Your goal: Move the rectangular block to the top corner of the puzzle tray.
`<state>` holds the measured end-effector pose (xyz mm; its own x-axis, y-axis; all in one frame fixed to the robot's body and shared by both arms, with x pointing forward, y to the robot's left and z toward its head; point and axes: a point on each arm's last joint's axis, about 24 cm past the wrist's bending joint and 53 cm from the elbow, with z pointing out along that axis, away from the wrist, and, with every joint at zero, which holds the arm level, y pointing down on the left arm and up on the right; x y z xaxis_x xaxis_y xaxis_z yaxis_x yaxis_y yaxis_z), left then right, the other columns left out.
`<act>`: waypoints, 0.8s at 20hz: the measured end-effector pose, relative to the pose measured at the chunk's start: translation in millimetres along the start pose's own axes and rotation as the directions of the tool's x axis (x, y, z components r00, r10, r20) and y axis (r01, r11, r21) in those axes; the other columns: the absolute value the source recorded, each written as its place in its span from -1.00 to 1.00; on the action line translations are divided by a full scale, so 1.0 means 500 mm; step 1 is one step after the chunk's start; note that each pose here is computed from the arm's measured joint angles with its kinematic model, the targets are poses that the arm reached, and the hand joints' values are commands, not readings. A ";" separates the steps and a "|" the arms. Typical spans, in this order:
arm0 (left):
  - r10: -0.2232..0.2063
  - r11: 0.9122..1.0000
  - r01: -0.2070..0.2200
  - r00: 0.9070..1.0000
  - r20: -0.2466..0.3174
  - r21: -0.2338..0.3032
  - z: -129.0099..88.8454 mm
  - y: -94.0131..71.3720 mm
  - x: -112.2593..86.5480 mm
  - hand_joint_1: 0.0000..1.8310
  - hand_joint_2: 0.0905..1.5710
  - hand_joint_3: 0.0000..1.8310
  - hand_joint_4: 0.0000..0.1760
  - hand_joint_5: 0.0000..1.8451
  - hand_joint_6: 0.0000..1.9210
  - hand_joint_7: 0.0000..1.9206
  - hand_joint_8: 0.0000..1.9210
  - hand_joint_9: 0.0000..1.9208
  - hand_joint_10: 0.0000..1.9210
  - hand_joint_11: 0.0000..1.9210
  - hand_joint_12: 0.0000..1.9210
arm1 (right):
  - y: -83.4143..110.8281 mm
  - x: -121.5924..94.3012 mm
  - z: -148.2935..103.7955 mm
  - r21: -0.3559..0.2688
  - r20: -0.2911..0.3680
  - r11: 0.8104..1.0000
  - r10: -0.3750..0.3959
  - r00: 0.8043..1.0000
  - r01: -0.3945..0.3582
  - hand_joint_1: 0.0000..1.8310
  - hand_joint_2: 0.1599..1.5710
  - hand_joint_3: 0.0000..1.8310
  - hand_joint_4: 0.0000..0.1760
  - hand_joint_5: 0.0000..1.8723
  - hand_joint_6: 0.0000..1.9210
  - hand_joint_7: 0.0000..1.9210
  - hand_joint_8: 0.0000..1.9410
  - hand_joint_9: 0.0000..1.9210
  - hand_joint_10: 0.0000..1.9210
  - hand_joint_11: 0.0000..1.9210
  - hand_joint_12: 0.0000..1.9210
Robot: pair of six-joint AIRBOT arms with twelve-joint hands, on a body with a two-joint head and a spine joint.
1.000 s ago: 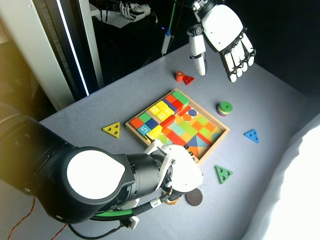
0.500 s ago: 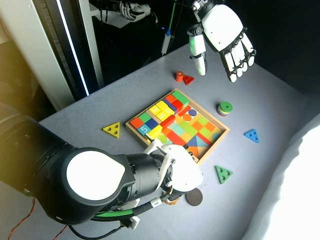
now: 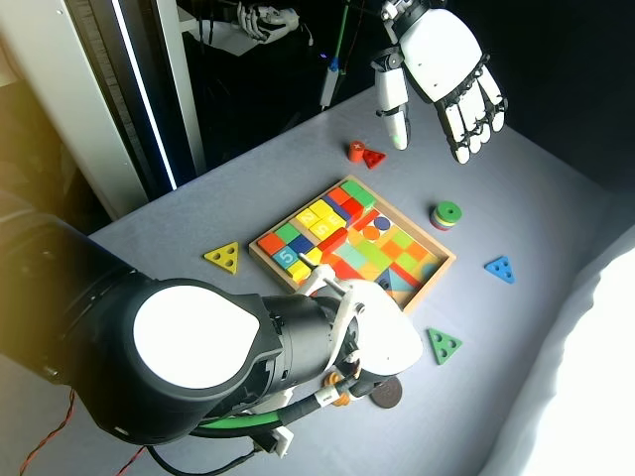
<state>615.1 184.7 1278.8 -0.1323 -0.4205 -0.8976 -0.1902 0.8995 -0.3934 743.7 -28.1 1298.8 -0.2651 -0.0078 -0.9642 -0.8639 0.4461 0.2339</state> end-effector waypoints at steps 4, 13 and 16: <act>-0.015 1.000 0.015 1.000 -0.004 -0.001 -0.001 -0.001 -0.002 -1.00 0.64 -1.00 -1.00 -0.62 -1.00 -0.63 -1.00 -0.69 -1.00 -1.00 -0.49 | 0.018 -0.041 -0.050 -0.026 0.067 0.999 0.037 0.997 -0.035 0.49 0.57 -1.00 -1.00 -0.55 -1.00 0.35 1.00 0.61 1.00 0.64 1.00; -0.017 1.000 0.017 1.000 -0.012 0.001 -0.002 -0.004 0.003 -0.87 0.66 -1.00 -1.00 -0.54 -0.99 -0.50 -0.99 -0.58 -0.98 -1.00 -0.36 | 0.071 -0.035 -0.152 0.024 0.129 0.999 0.032 0.991 -0.035 0.22 0.37 -1.00 -1.00 -0.32 -0.95 0.44 1.00 0.56 1.00 0.59 1.00; -0.018 1.000 0.018 1.000 -0.015 0.000 -0.002 -0.004 0.004 -0.87 0.67 -1.00 -1.00 -0.50 -0.99 -0.42 -0.98 -0.50 -0.97 -1.00 -0.22 | 0.068 -0.035 -0.164 0.045 0.139 0.998 0.031 0.990 -0.037 0.18 0.31 -1.00 -1.00 -0.26 -0.95 0.43 1.00 0.56 1.00 0.61 1.00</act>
<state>614.3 181.9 1278.0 -0.1430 -0.4380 -0.8875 -0.1922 0.8920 -0.4092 683.7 -86.0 1333.9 -0.2295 0.1302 -0.9646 -0.8333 0.4857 0.2639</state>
